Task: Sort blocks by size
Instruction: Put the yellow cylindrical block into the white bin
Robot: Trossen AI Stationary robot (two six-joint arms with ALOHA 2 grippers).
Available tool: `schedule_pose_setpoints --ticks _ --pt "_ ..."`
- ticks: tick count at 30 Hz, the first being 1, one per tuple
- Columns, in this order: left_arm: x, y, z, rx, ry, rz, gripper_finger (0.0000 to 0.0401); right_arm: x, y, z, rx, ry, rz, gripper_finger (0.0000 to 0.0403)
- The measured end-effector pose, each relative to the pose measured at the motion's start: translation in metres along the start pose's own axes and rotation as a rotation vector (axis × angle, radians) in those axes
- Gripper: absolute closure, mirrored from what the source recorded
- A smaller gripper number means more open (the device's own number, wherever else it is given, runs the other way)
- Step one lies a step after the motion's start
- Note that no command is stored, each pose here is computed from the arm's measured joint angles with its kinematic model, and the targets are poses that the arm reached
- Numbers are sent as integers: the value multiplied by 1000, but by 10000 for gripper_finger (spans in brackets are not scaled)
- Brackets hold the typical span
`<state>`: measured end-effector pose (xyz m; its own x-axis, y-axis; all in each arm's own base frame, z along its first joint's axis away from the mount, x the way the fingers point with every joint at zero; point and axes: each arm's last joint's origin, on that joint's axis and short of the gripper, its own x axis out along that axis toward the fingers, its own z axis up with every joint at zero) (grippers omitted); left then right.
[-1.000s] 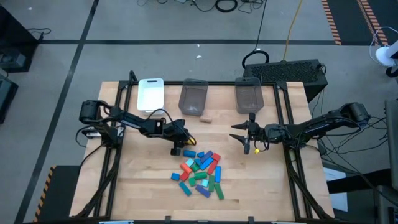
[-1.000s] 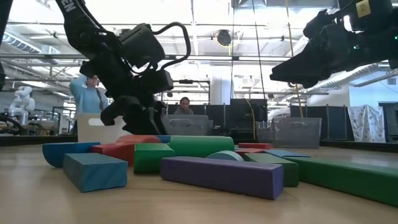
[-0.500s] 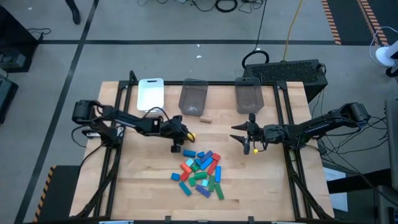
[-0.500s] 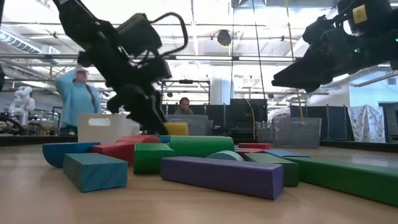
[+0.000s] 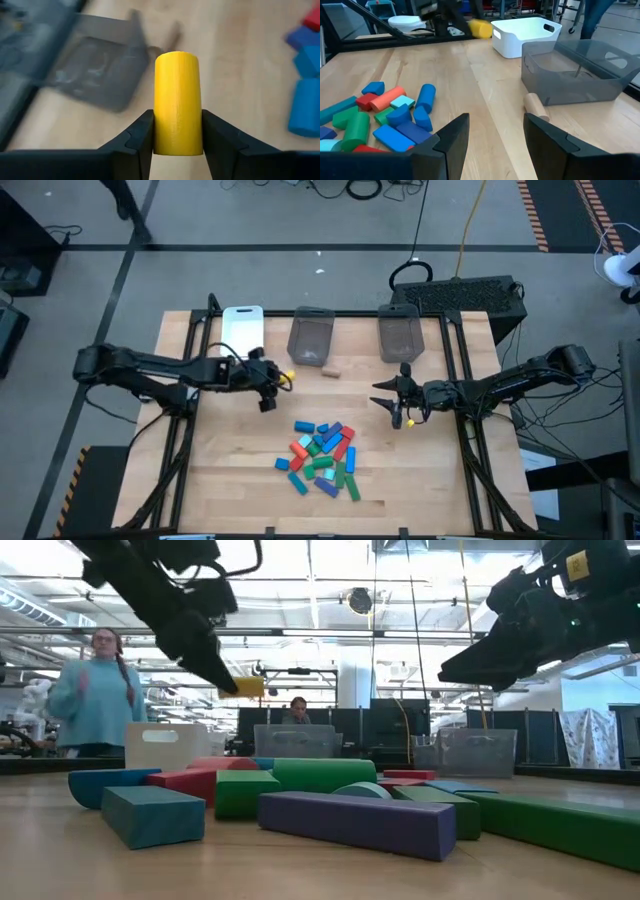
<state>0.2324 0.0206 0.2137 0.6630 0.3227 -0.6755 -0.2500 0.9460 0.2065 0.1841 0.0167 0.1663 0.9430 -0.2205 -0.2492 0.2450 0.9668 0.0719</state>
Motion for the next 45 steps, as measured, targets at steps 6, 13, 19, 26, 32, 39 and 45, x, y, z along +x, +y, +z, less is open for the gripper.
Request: schedule_pose_setpoints --ticks 6,13,19,26,32,39,45 --pt "-22 18 -3 -111 -12 225 265 0 0 1 3 -8 0 227" --pt "-23 55 -16 -283 86 464 265 0 -2 1 29 -10 -15 227" --pt "-17 89 -28 -462 148 515 265 0 -1 1 31 -9 -12 227" --pt "-3 118 -44 -586 248 522 265 0 -2 1 30 -8 -12 227" --pt "18 132 -57 -610 342 539 254 0 -2 1 19 -7 -13 227" --pt "40 145 -69 -666 371 481 250 0 -2 1 19 -7 -12 227" --pt "52 154 -84 -701 449 477 249 0 -2 0 17 0 -14 227"
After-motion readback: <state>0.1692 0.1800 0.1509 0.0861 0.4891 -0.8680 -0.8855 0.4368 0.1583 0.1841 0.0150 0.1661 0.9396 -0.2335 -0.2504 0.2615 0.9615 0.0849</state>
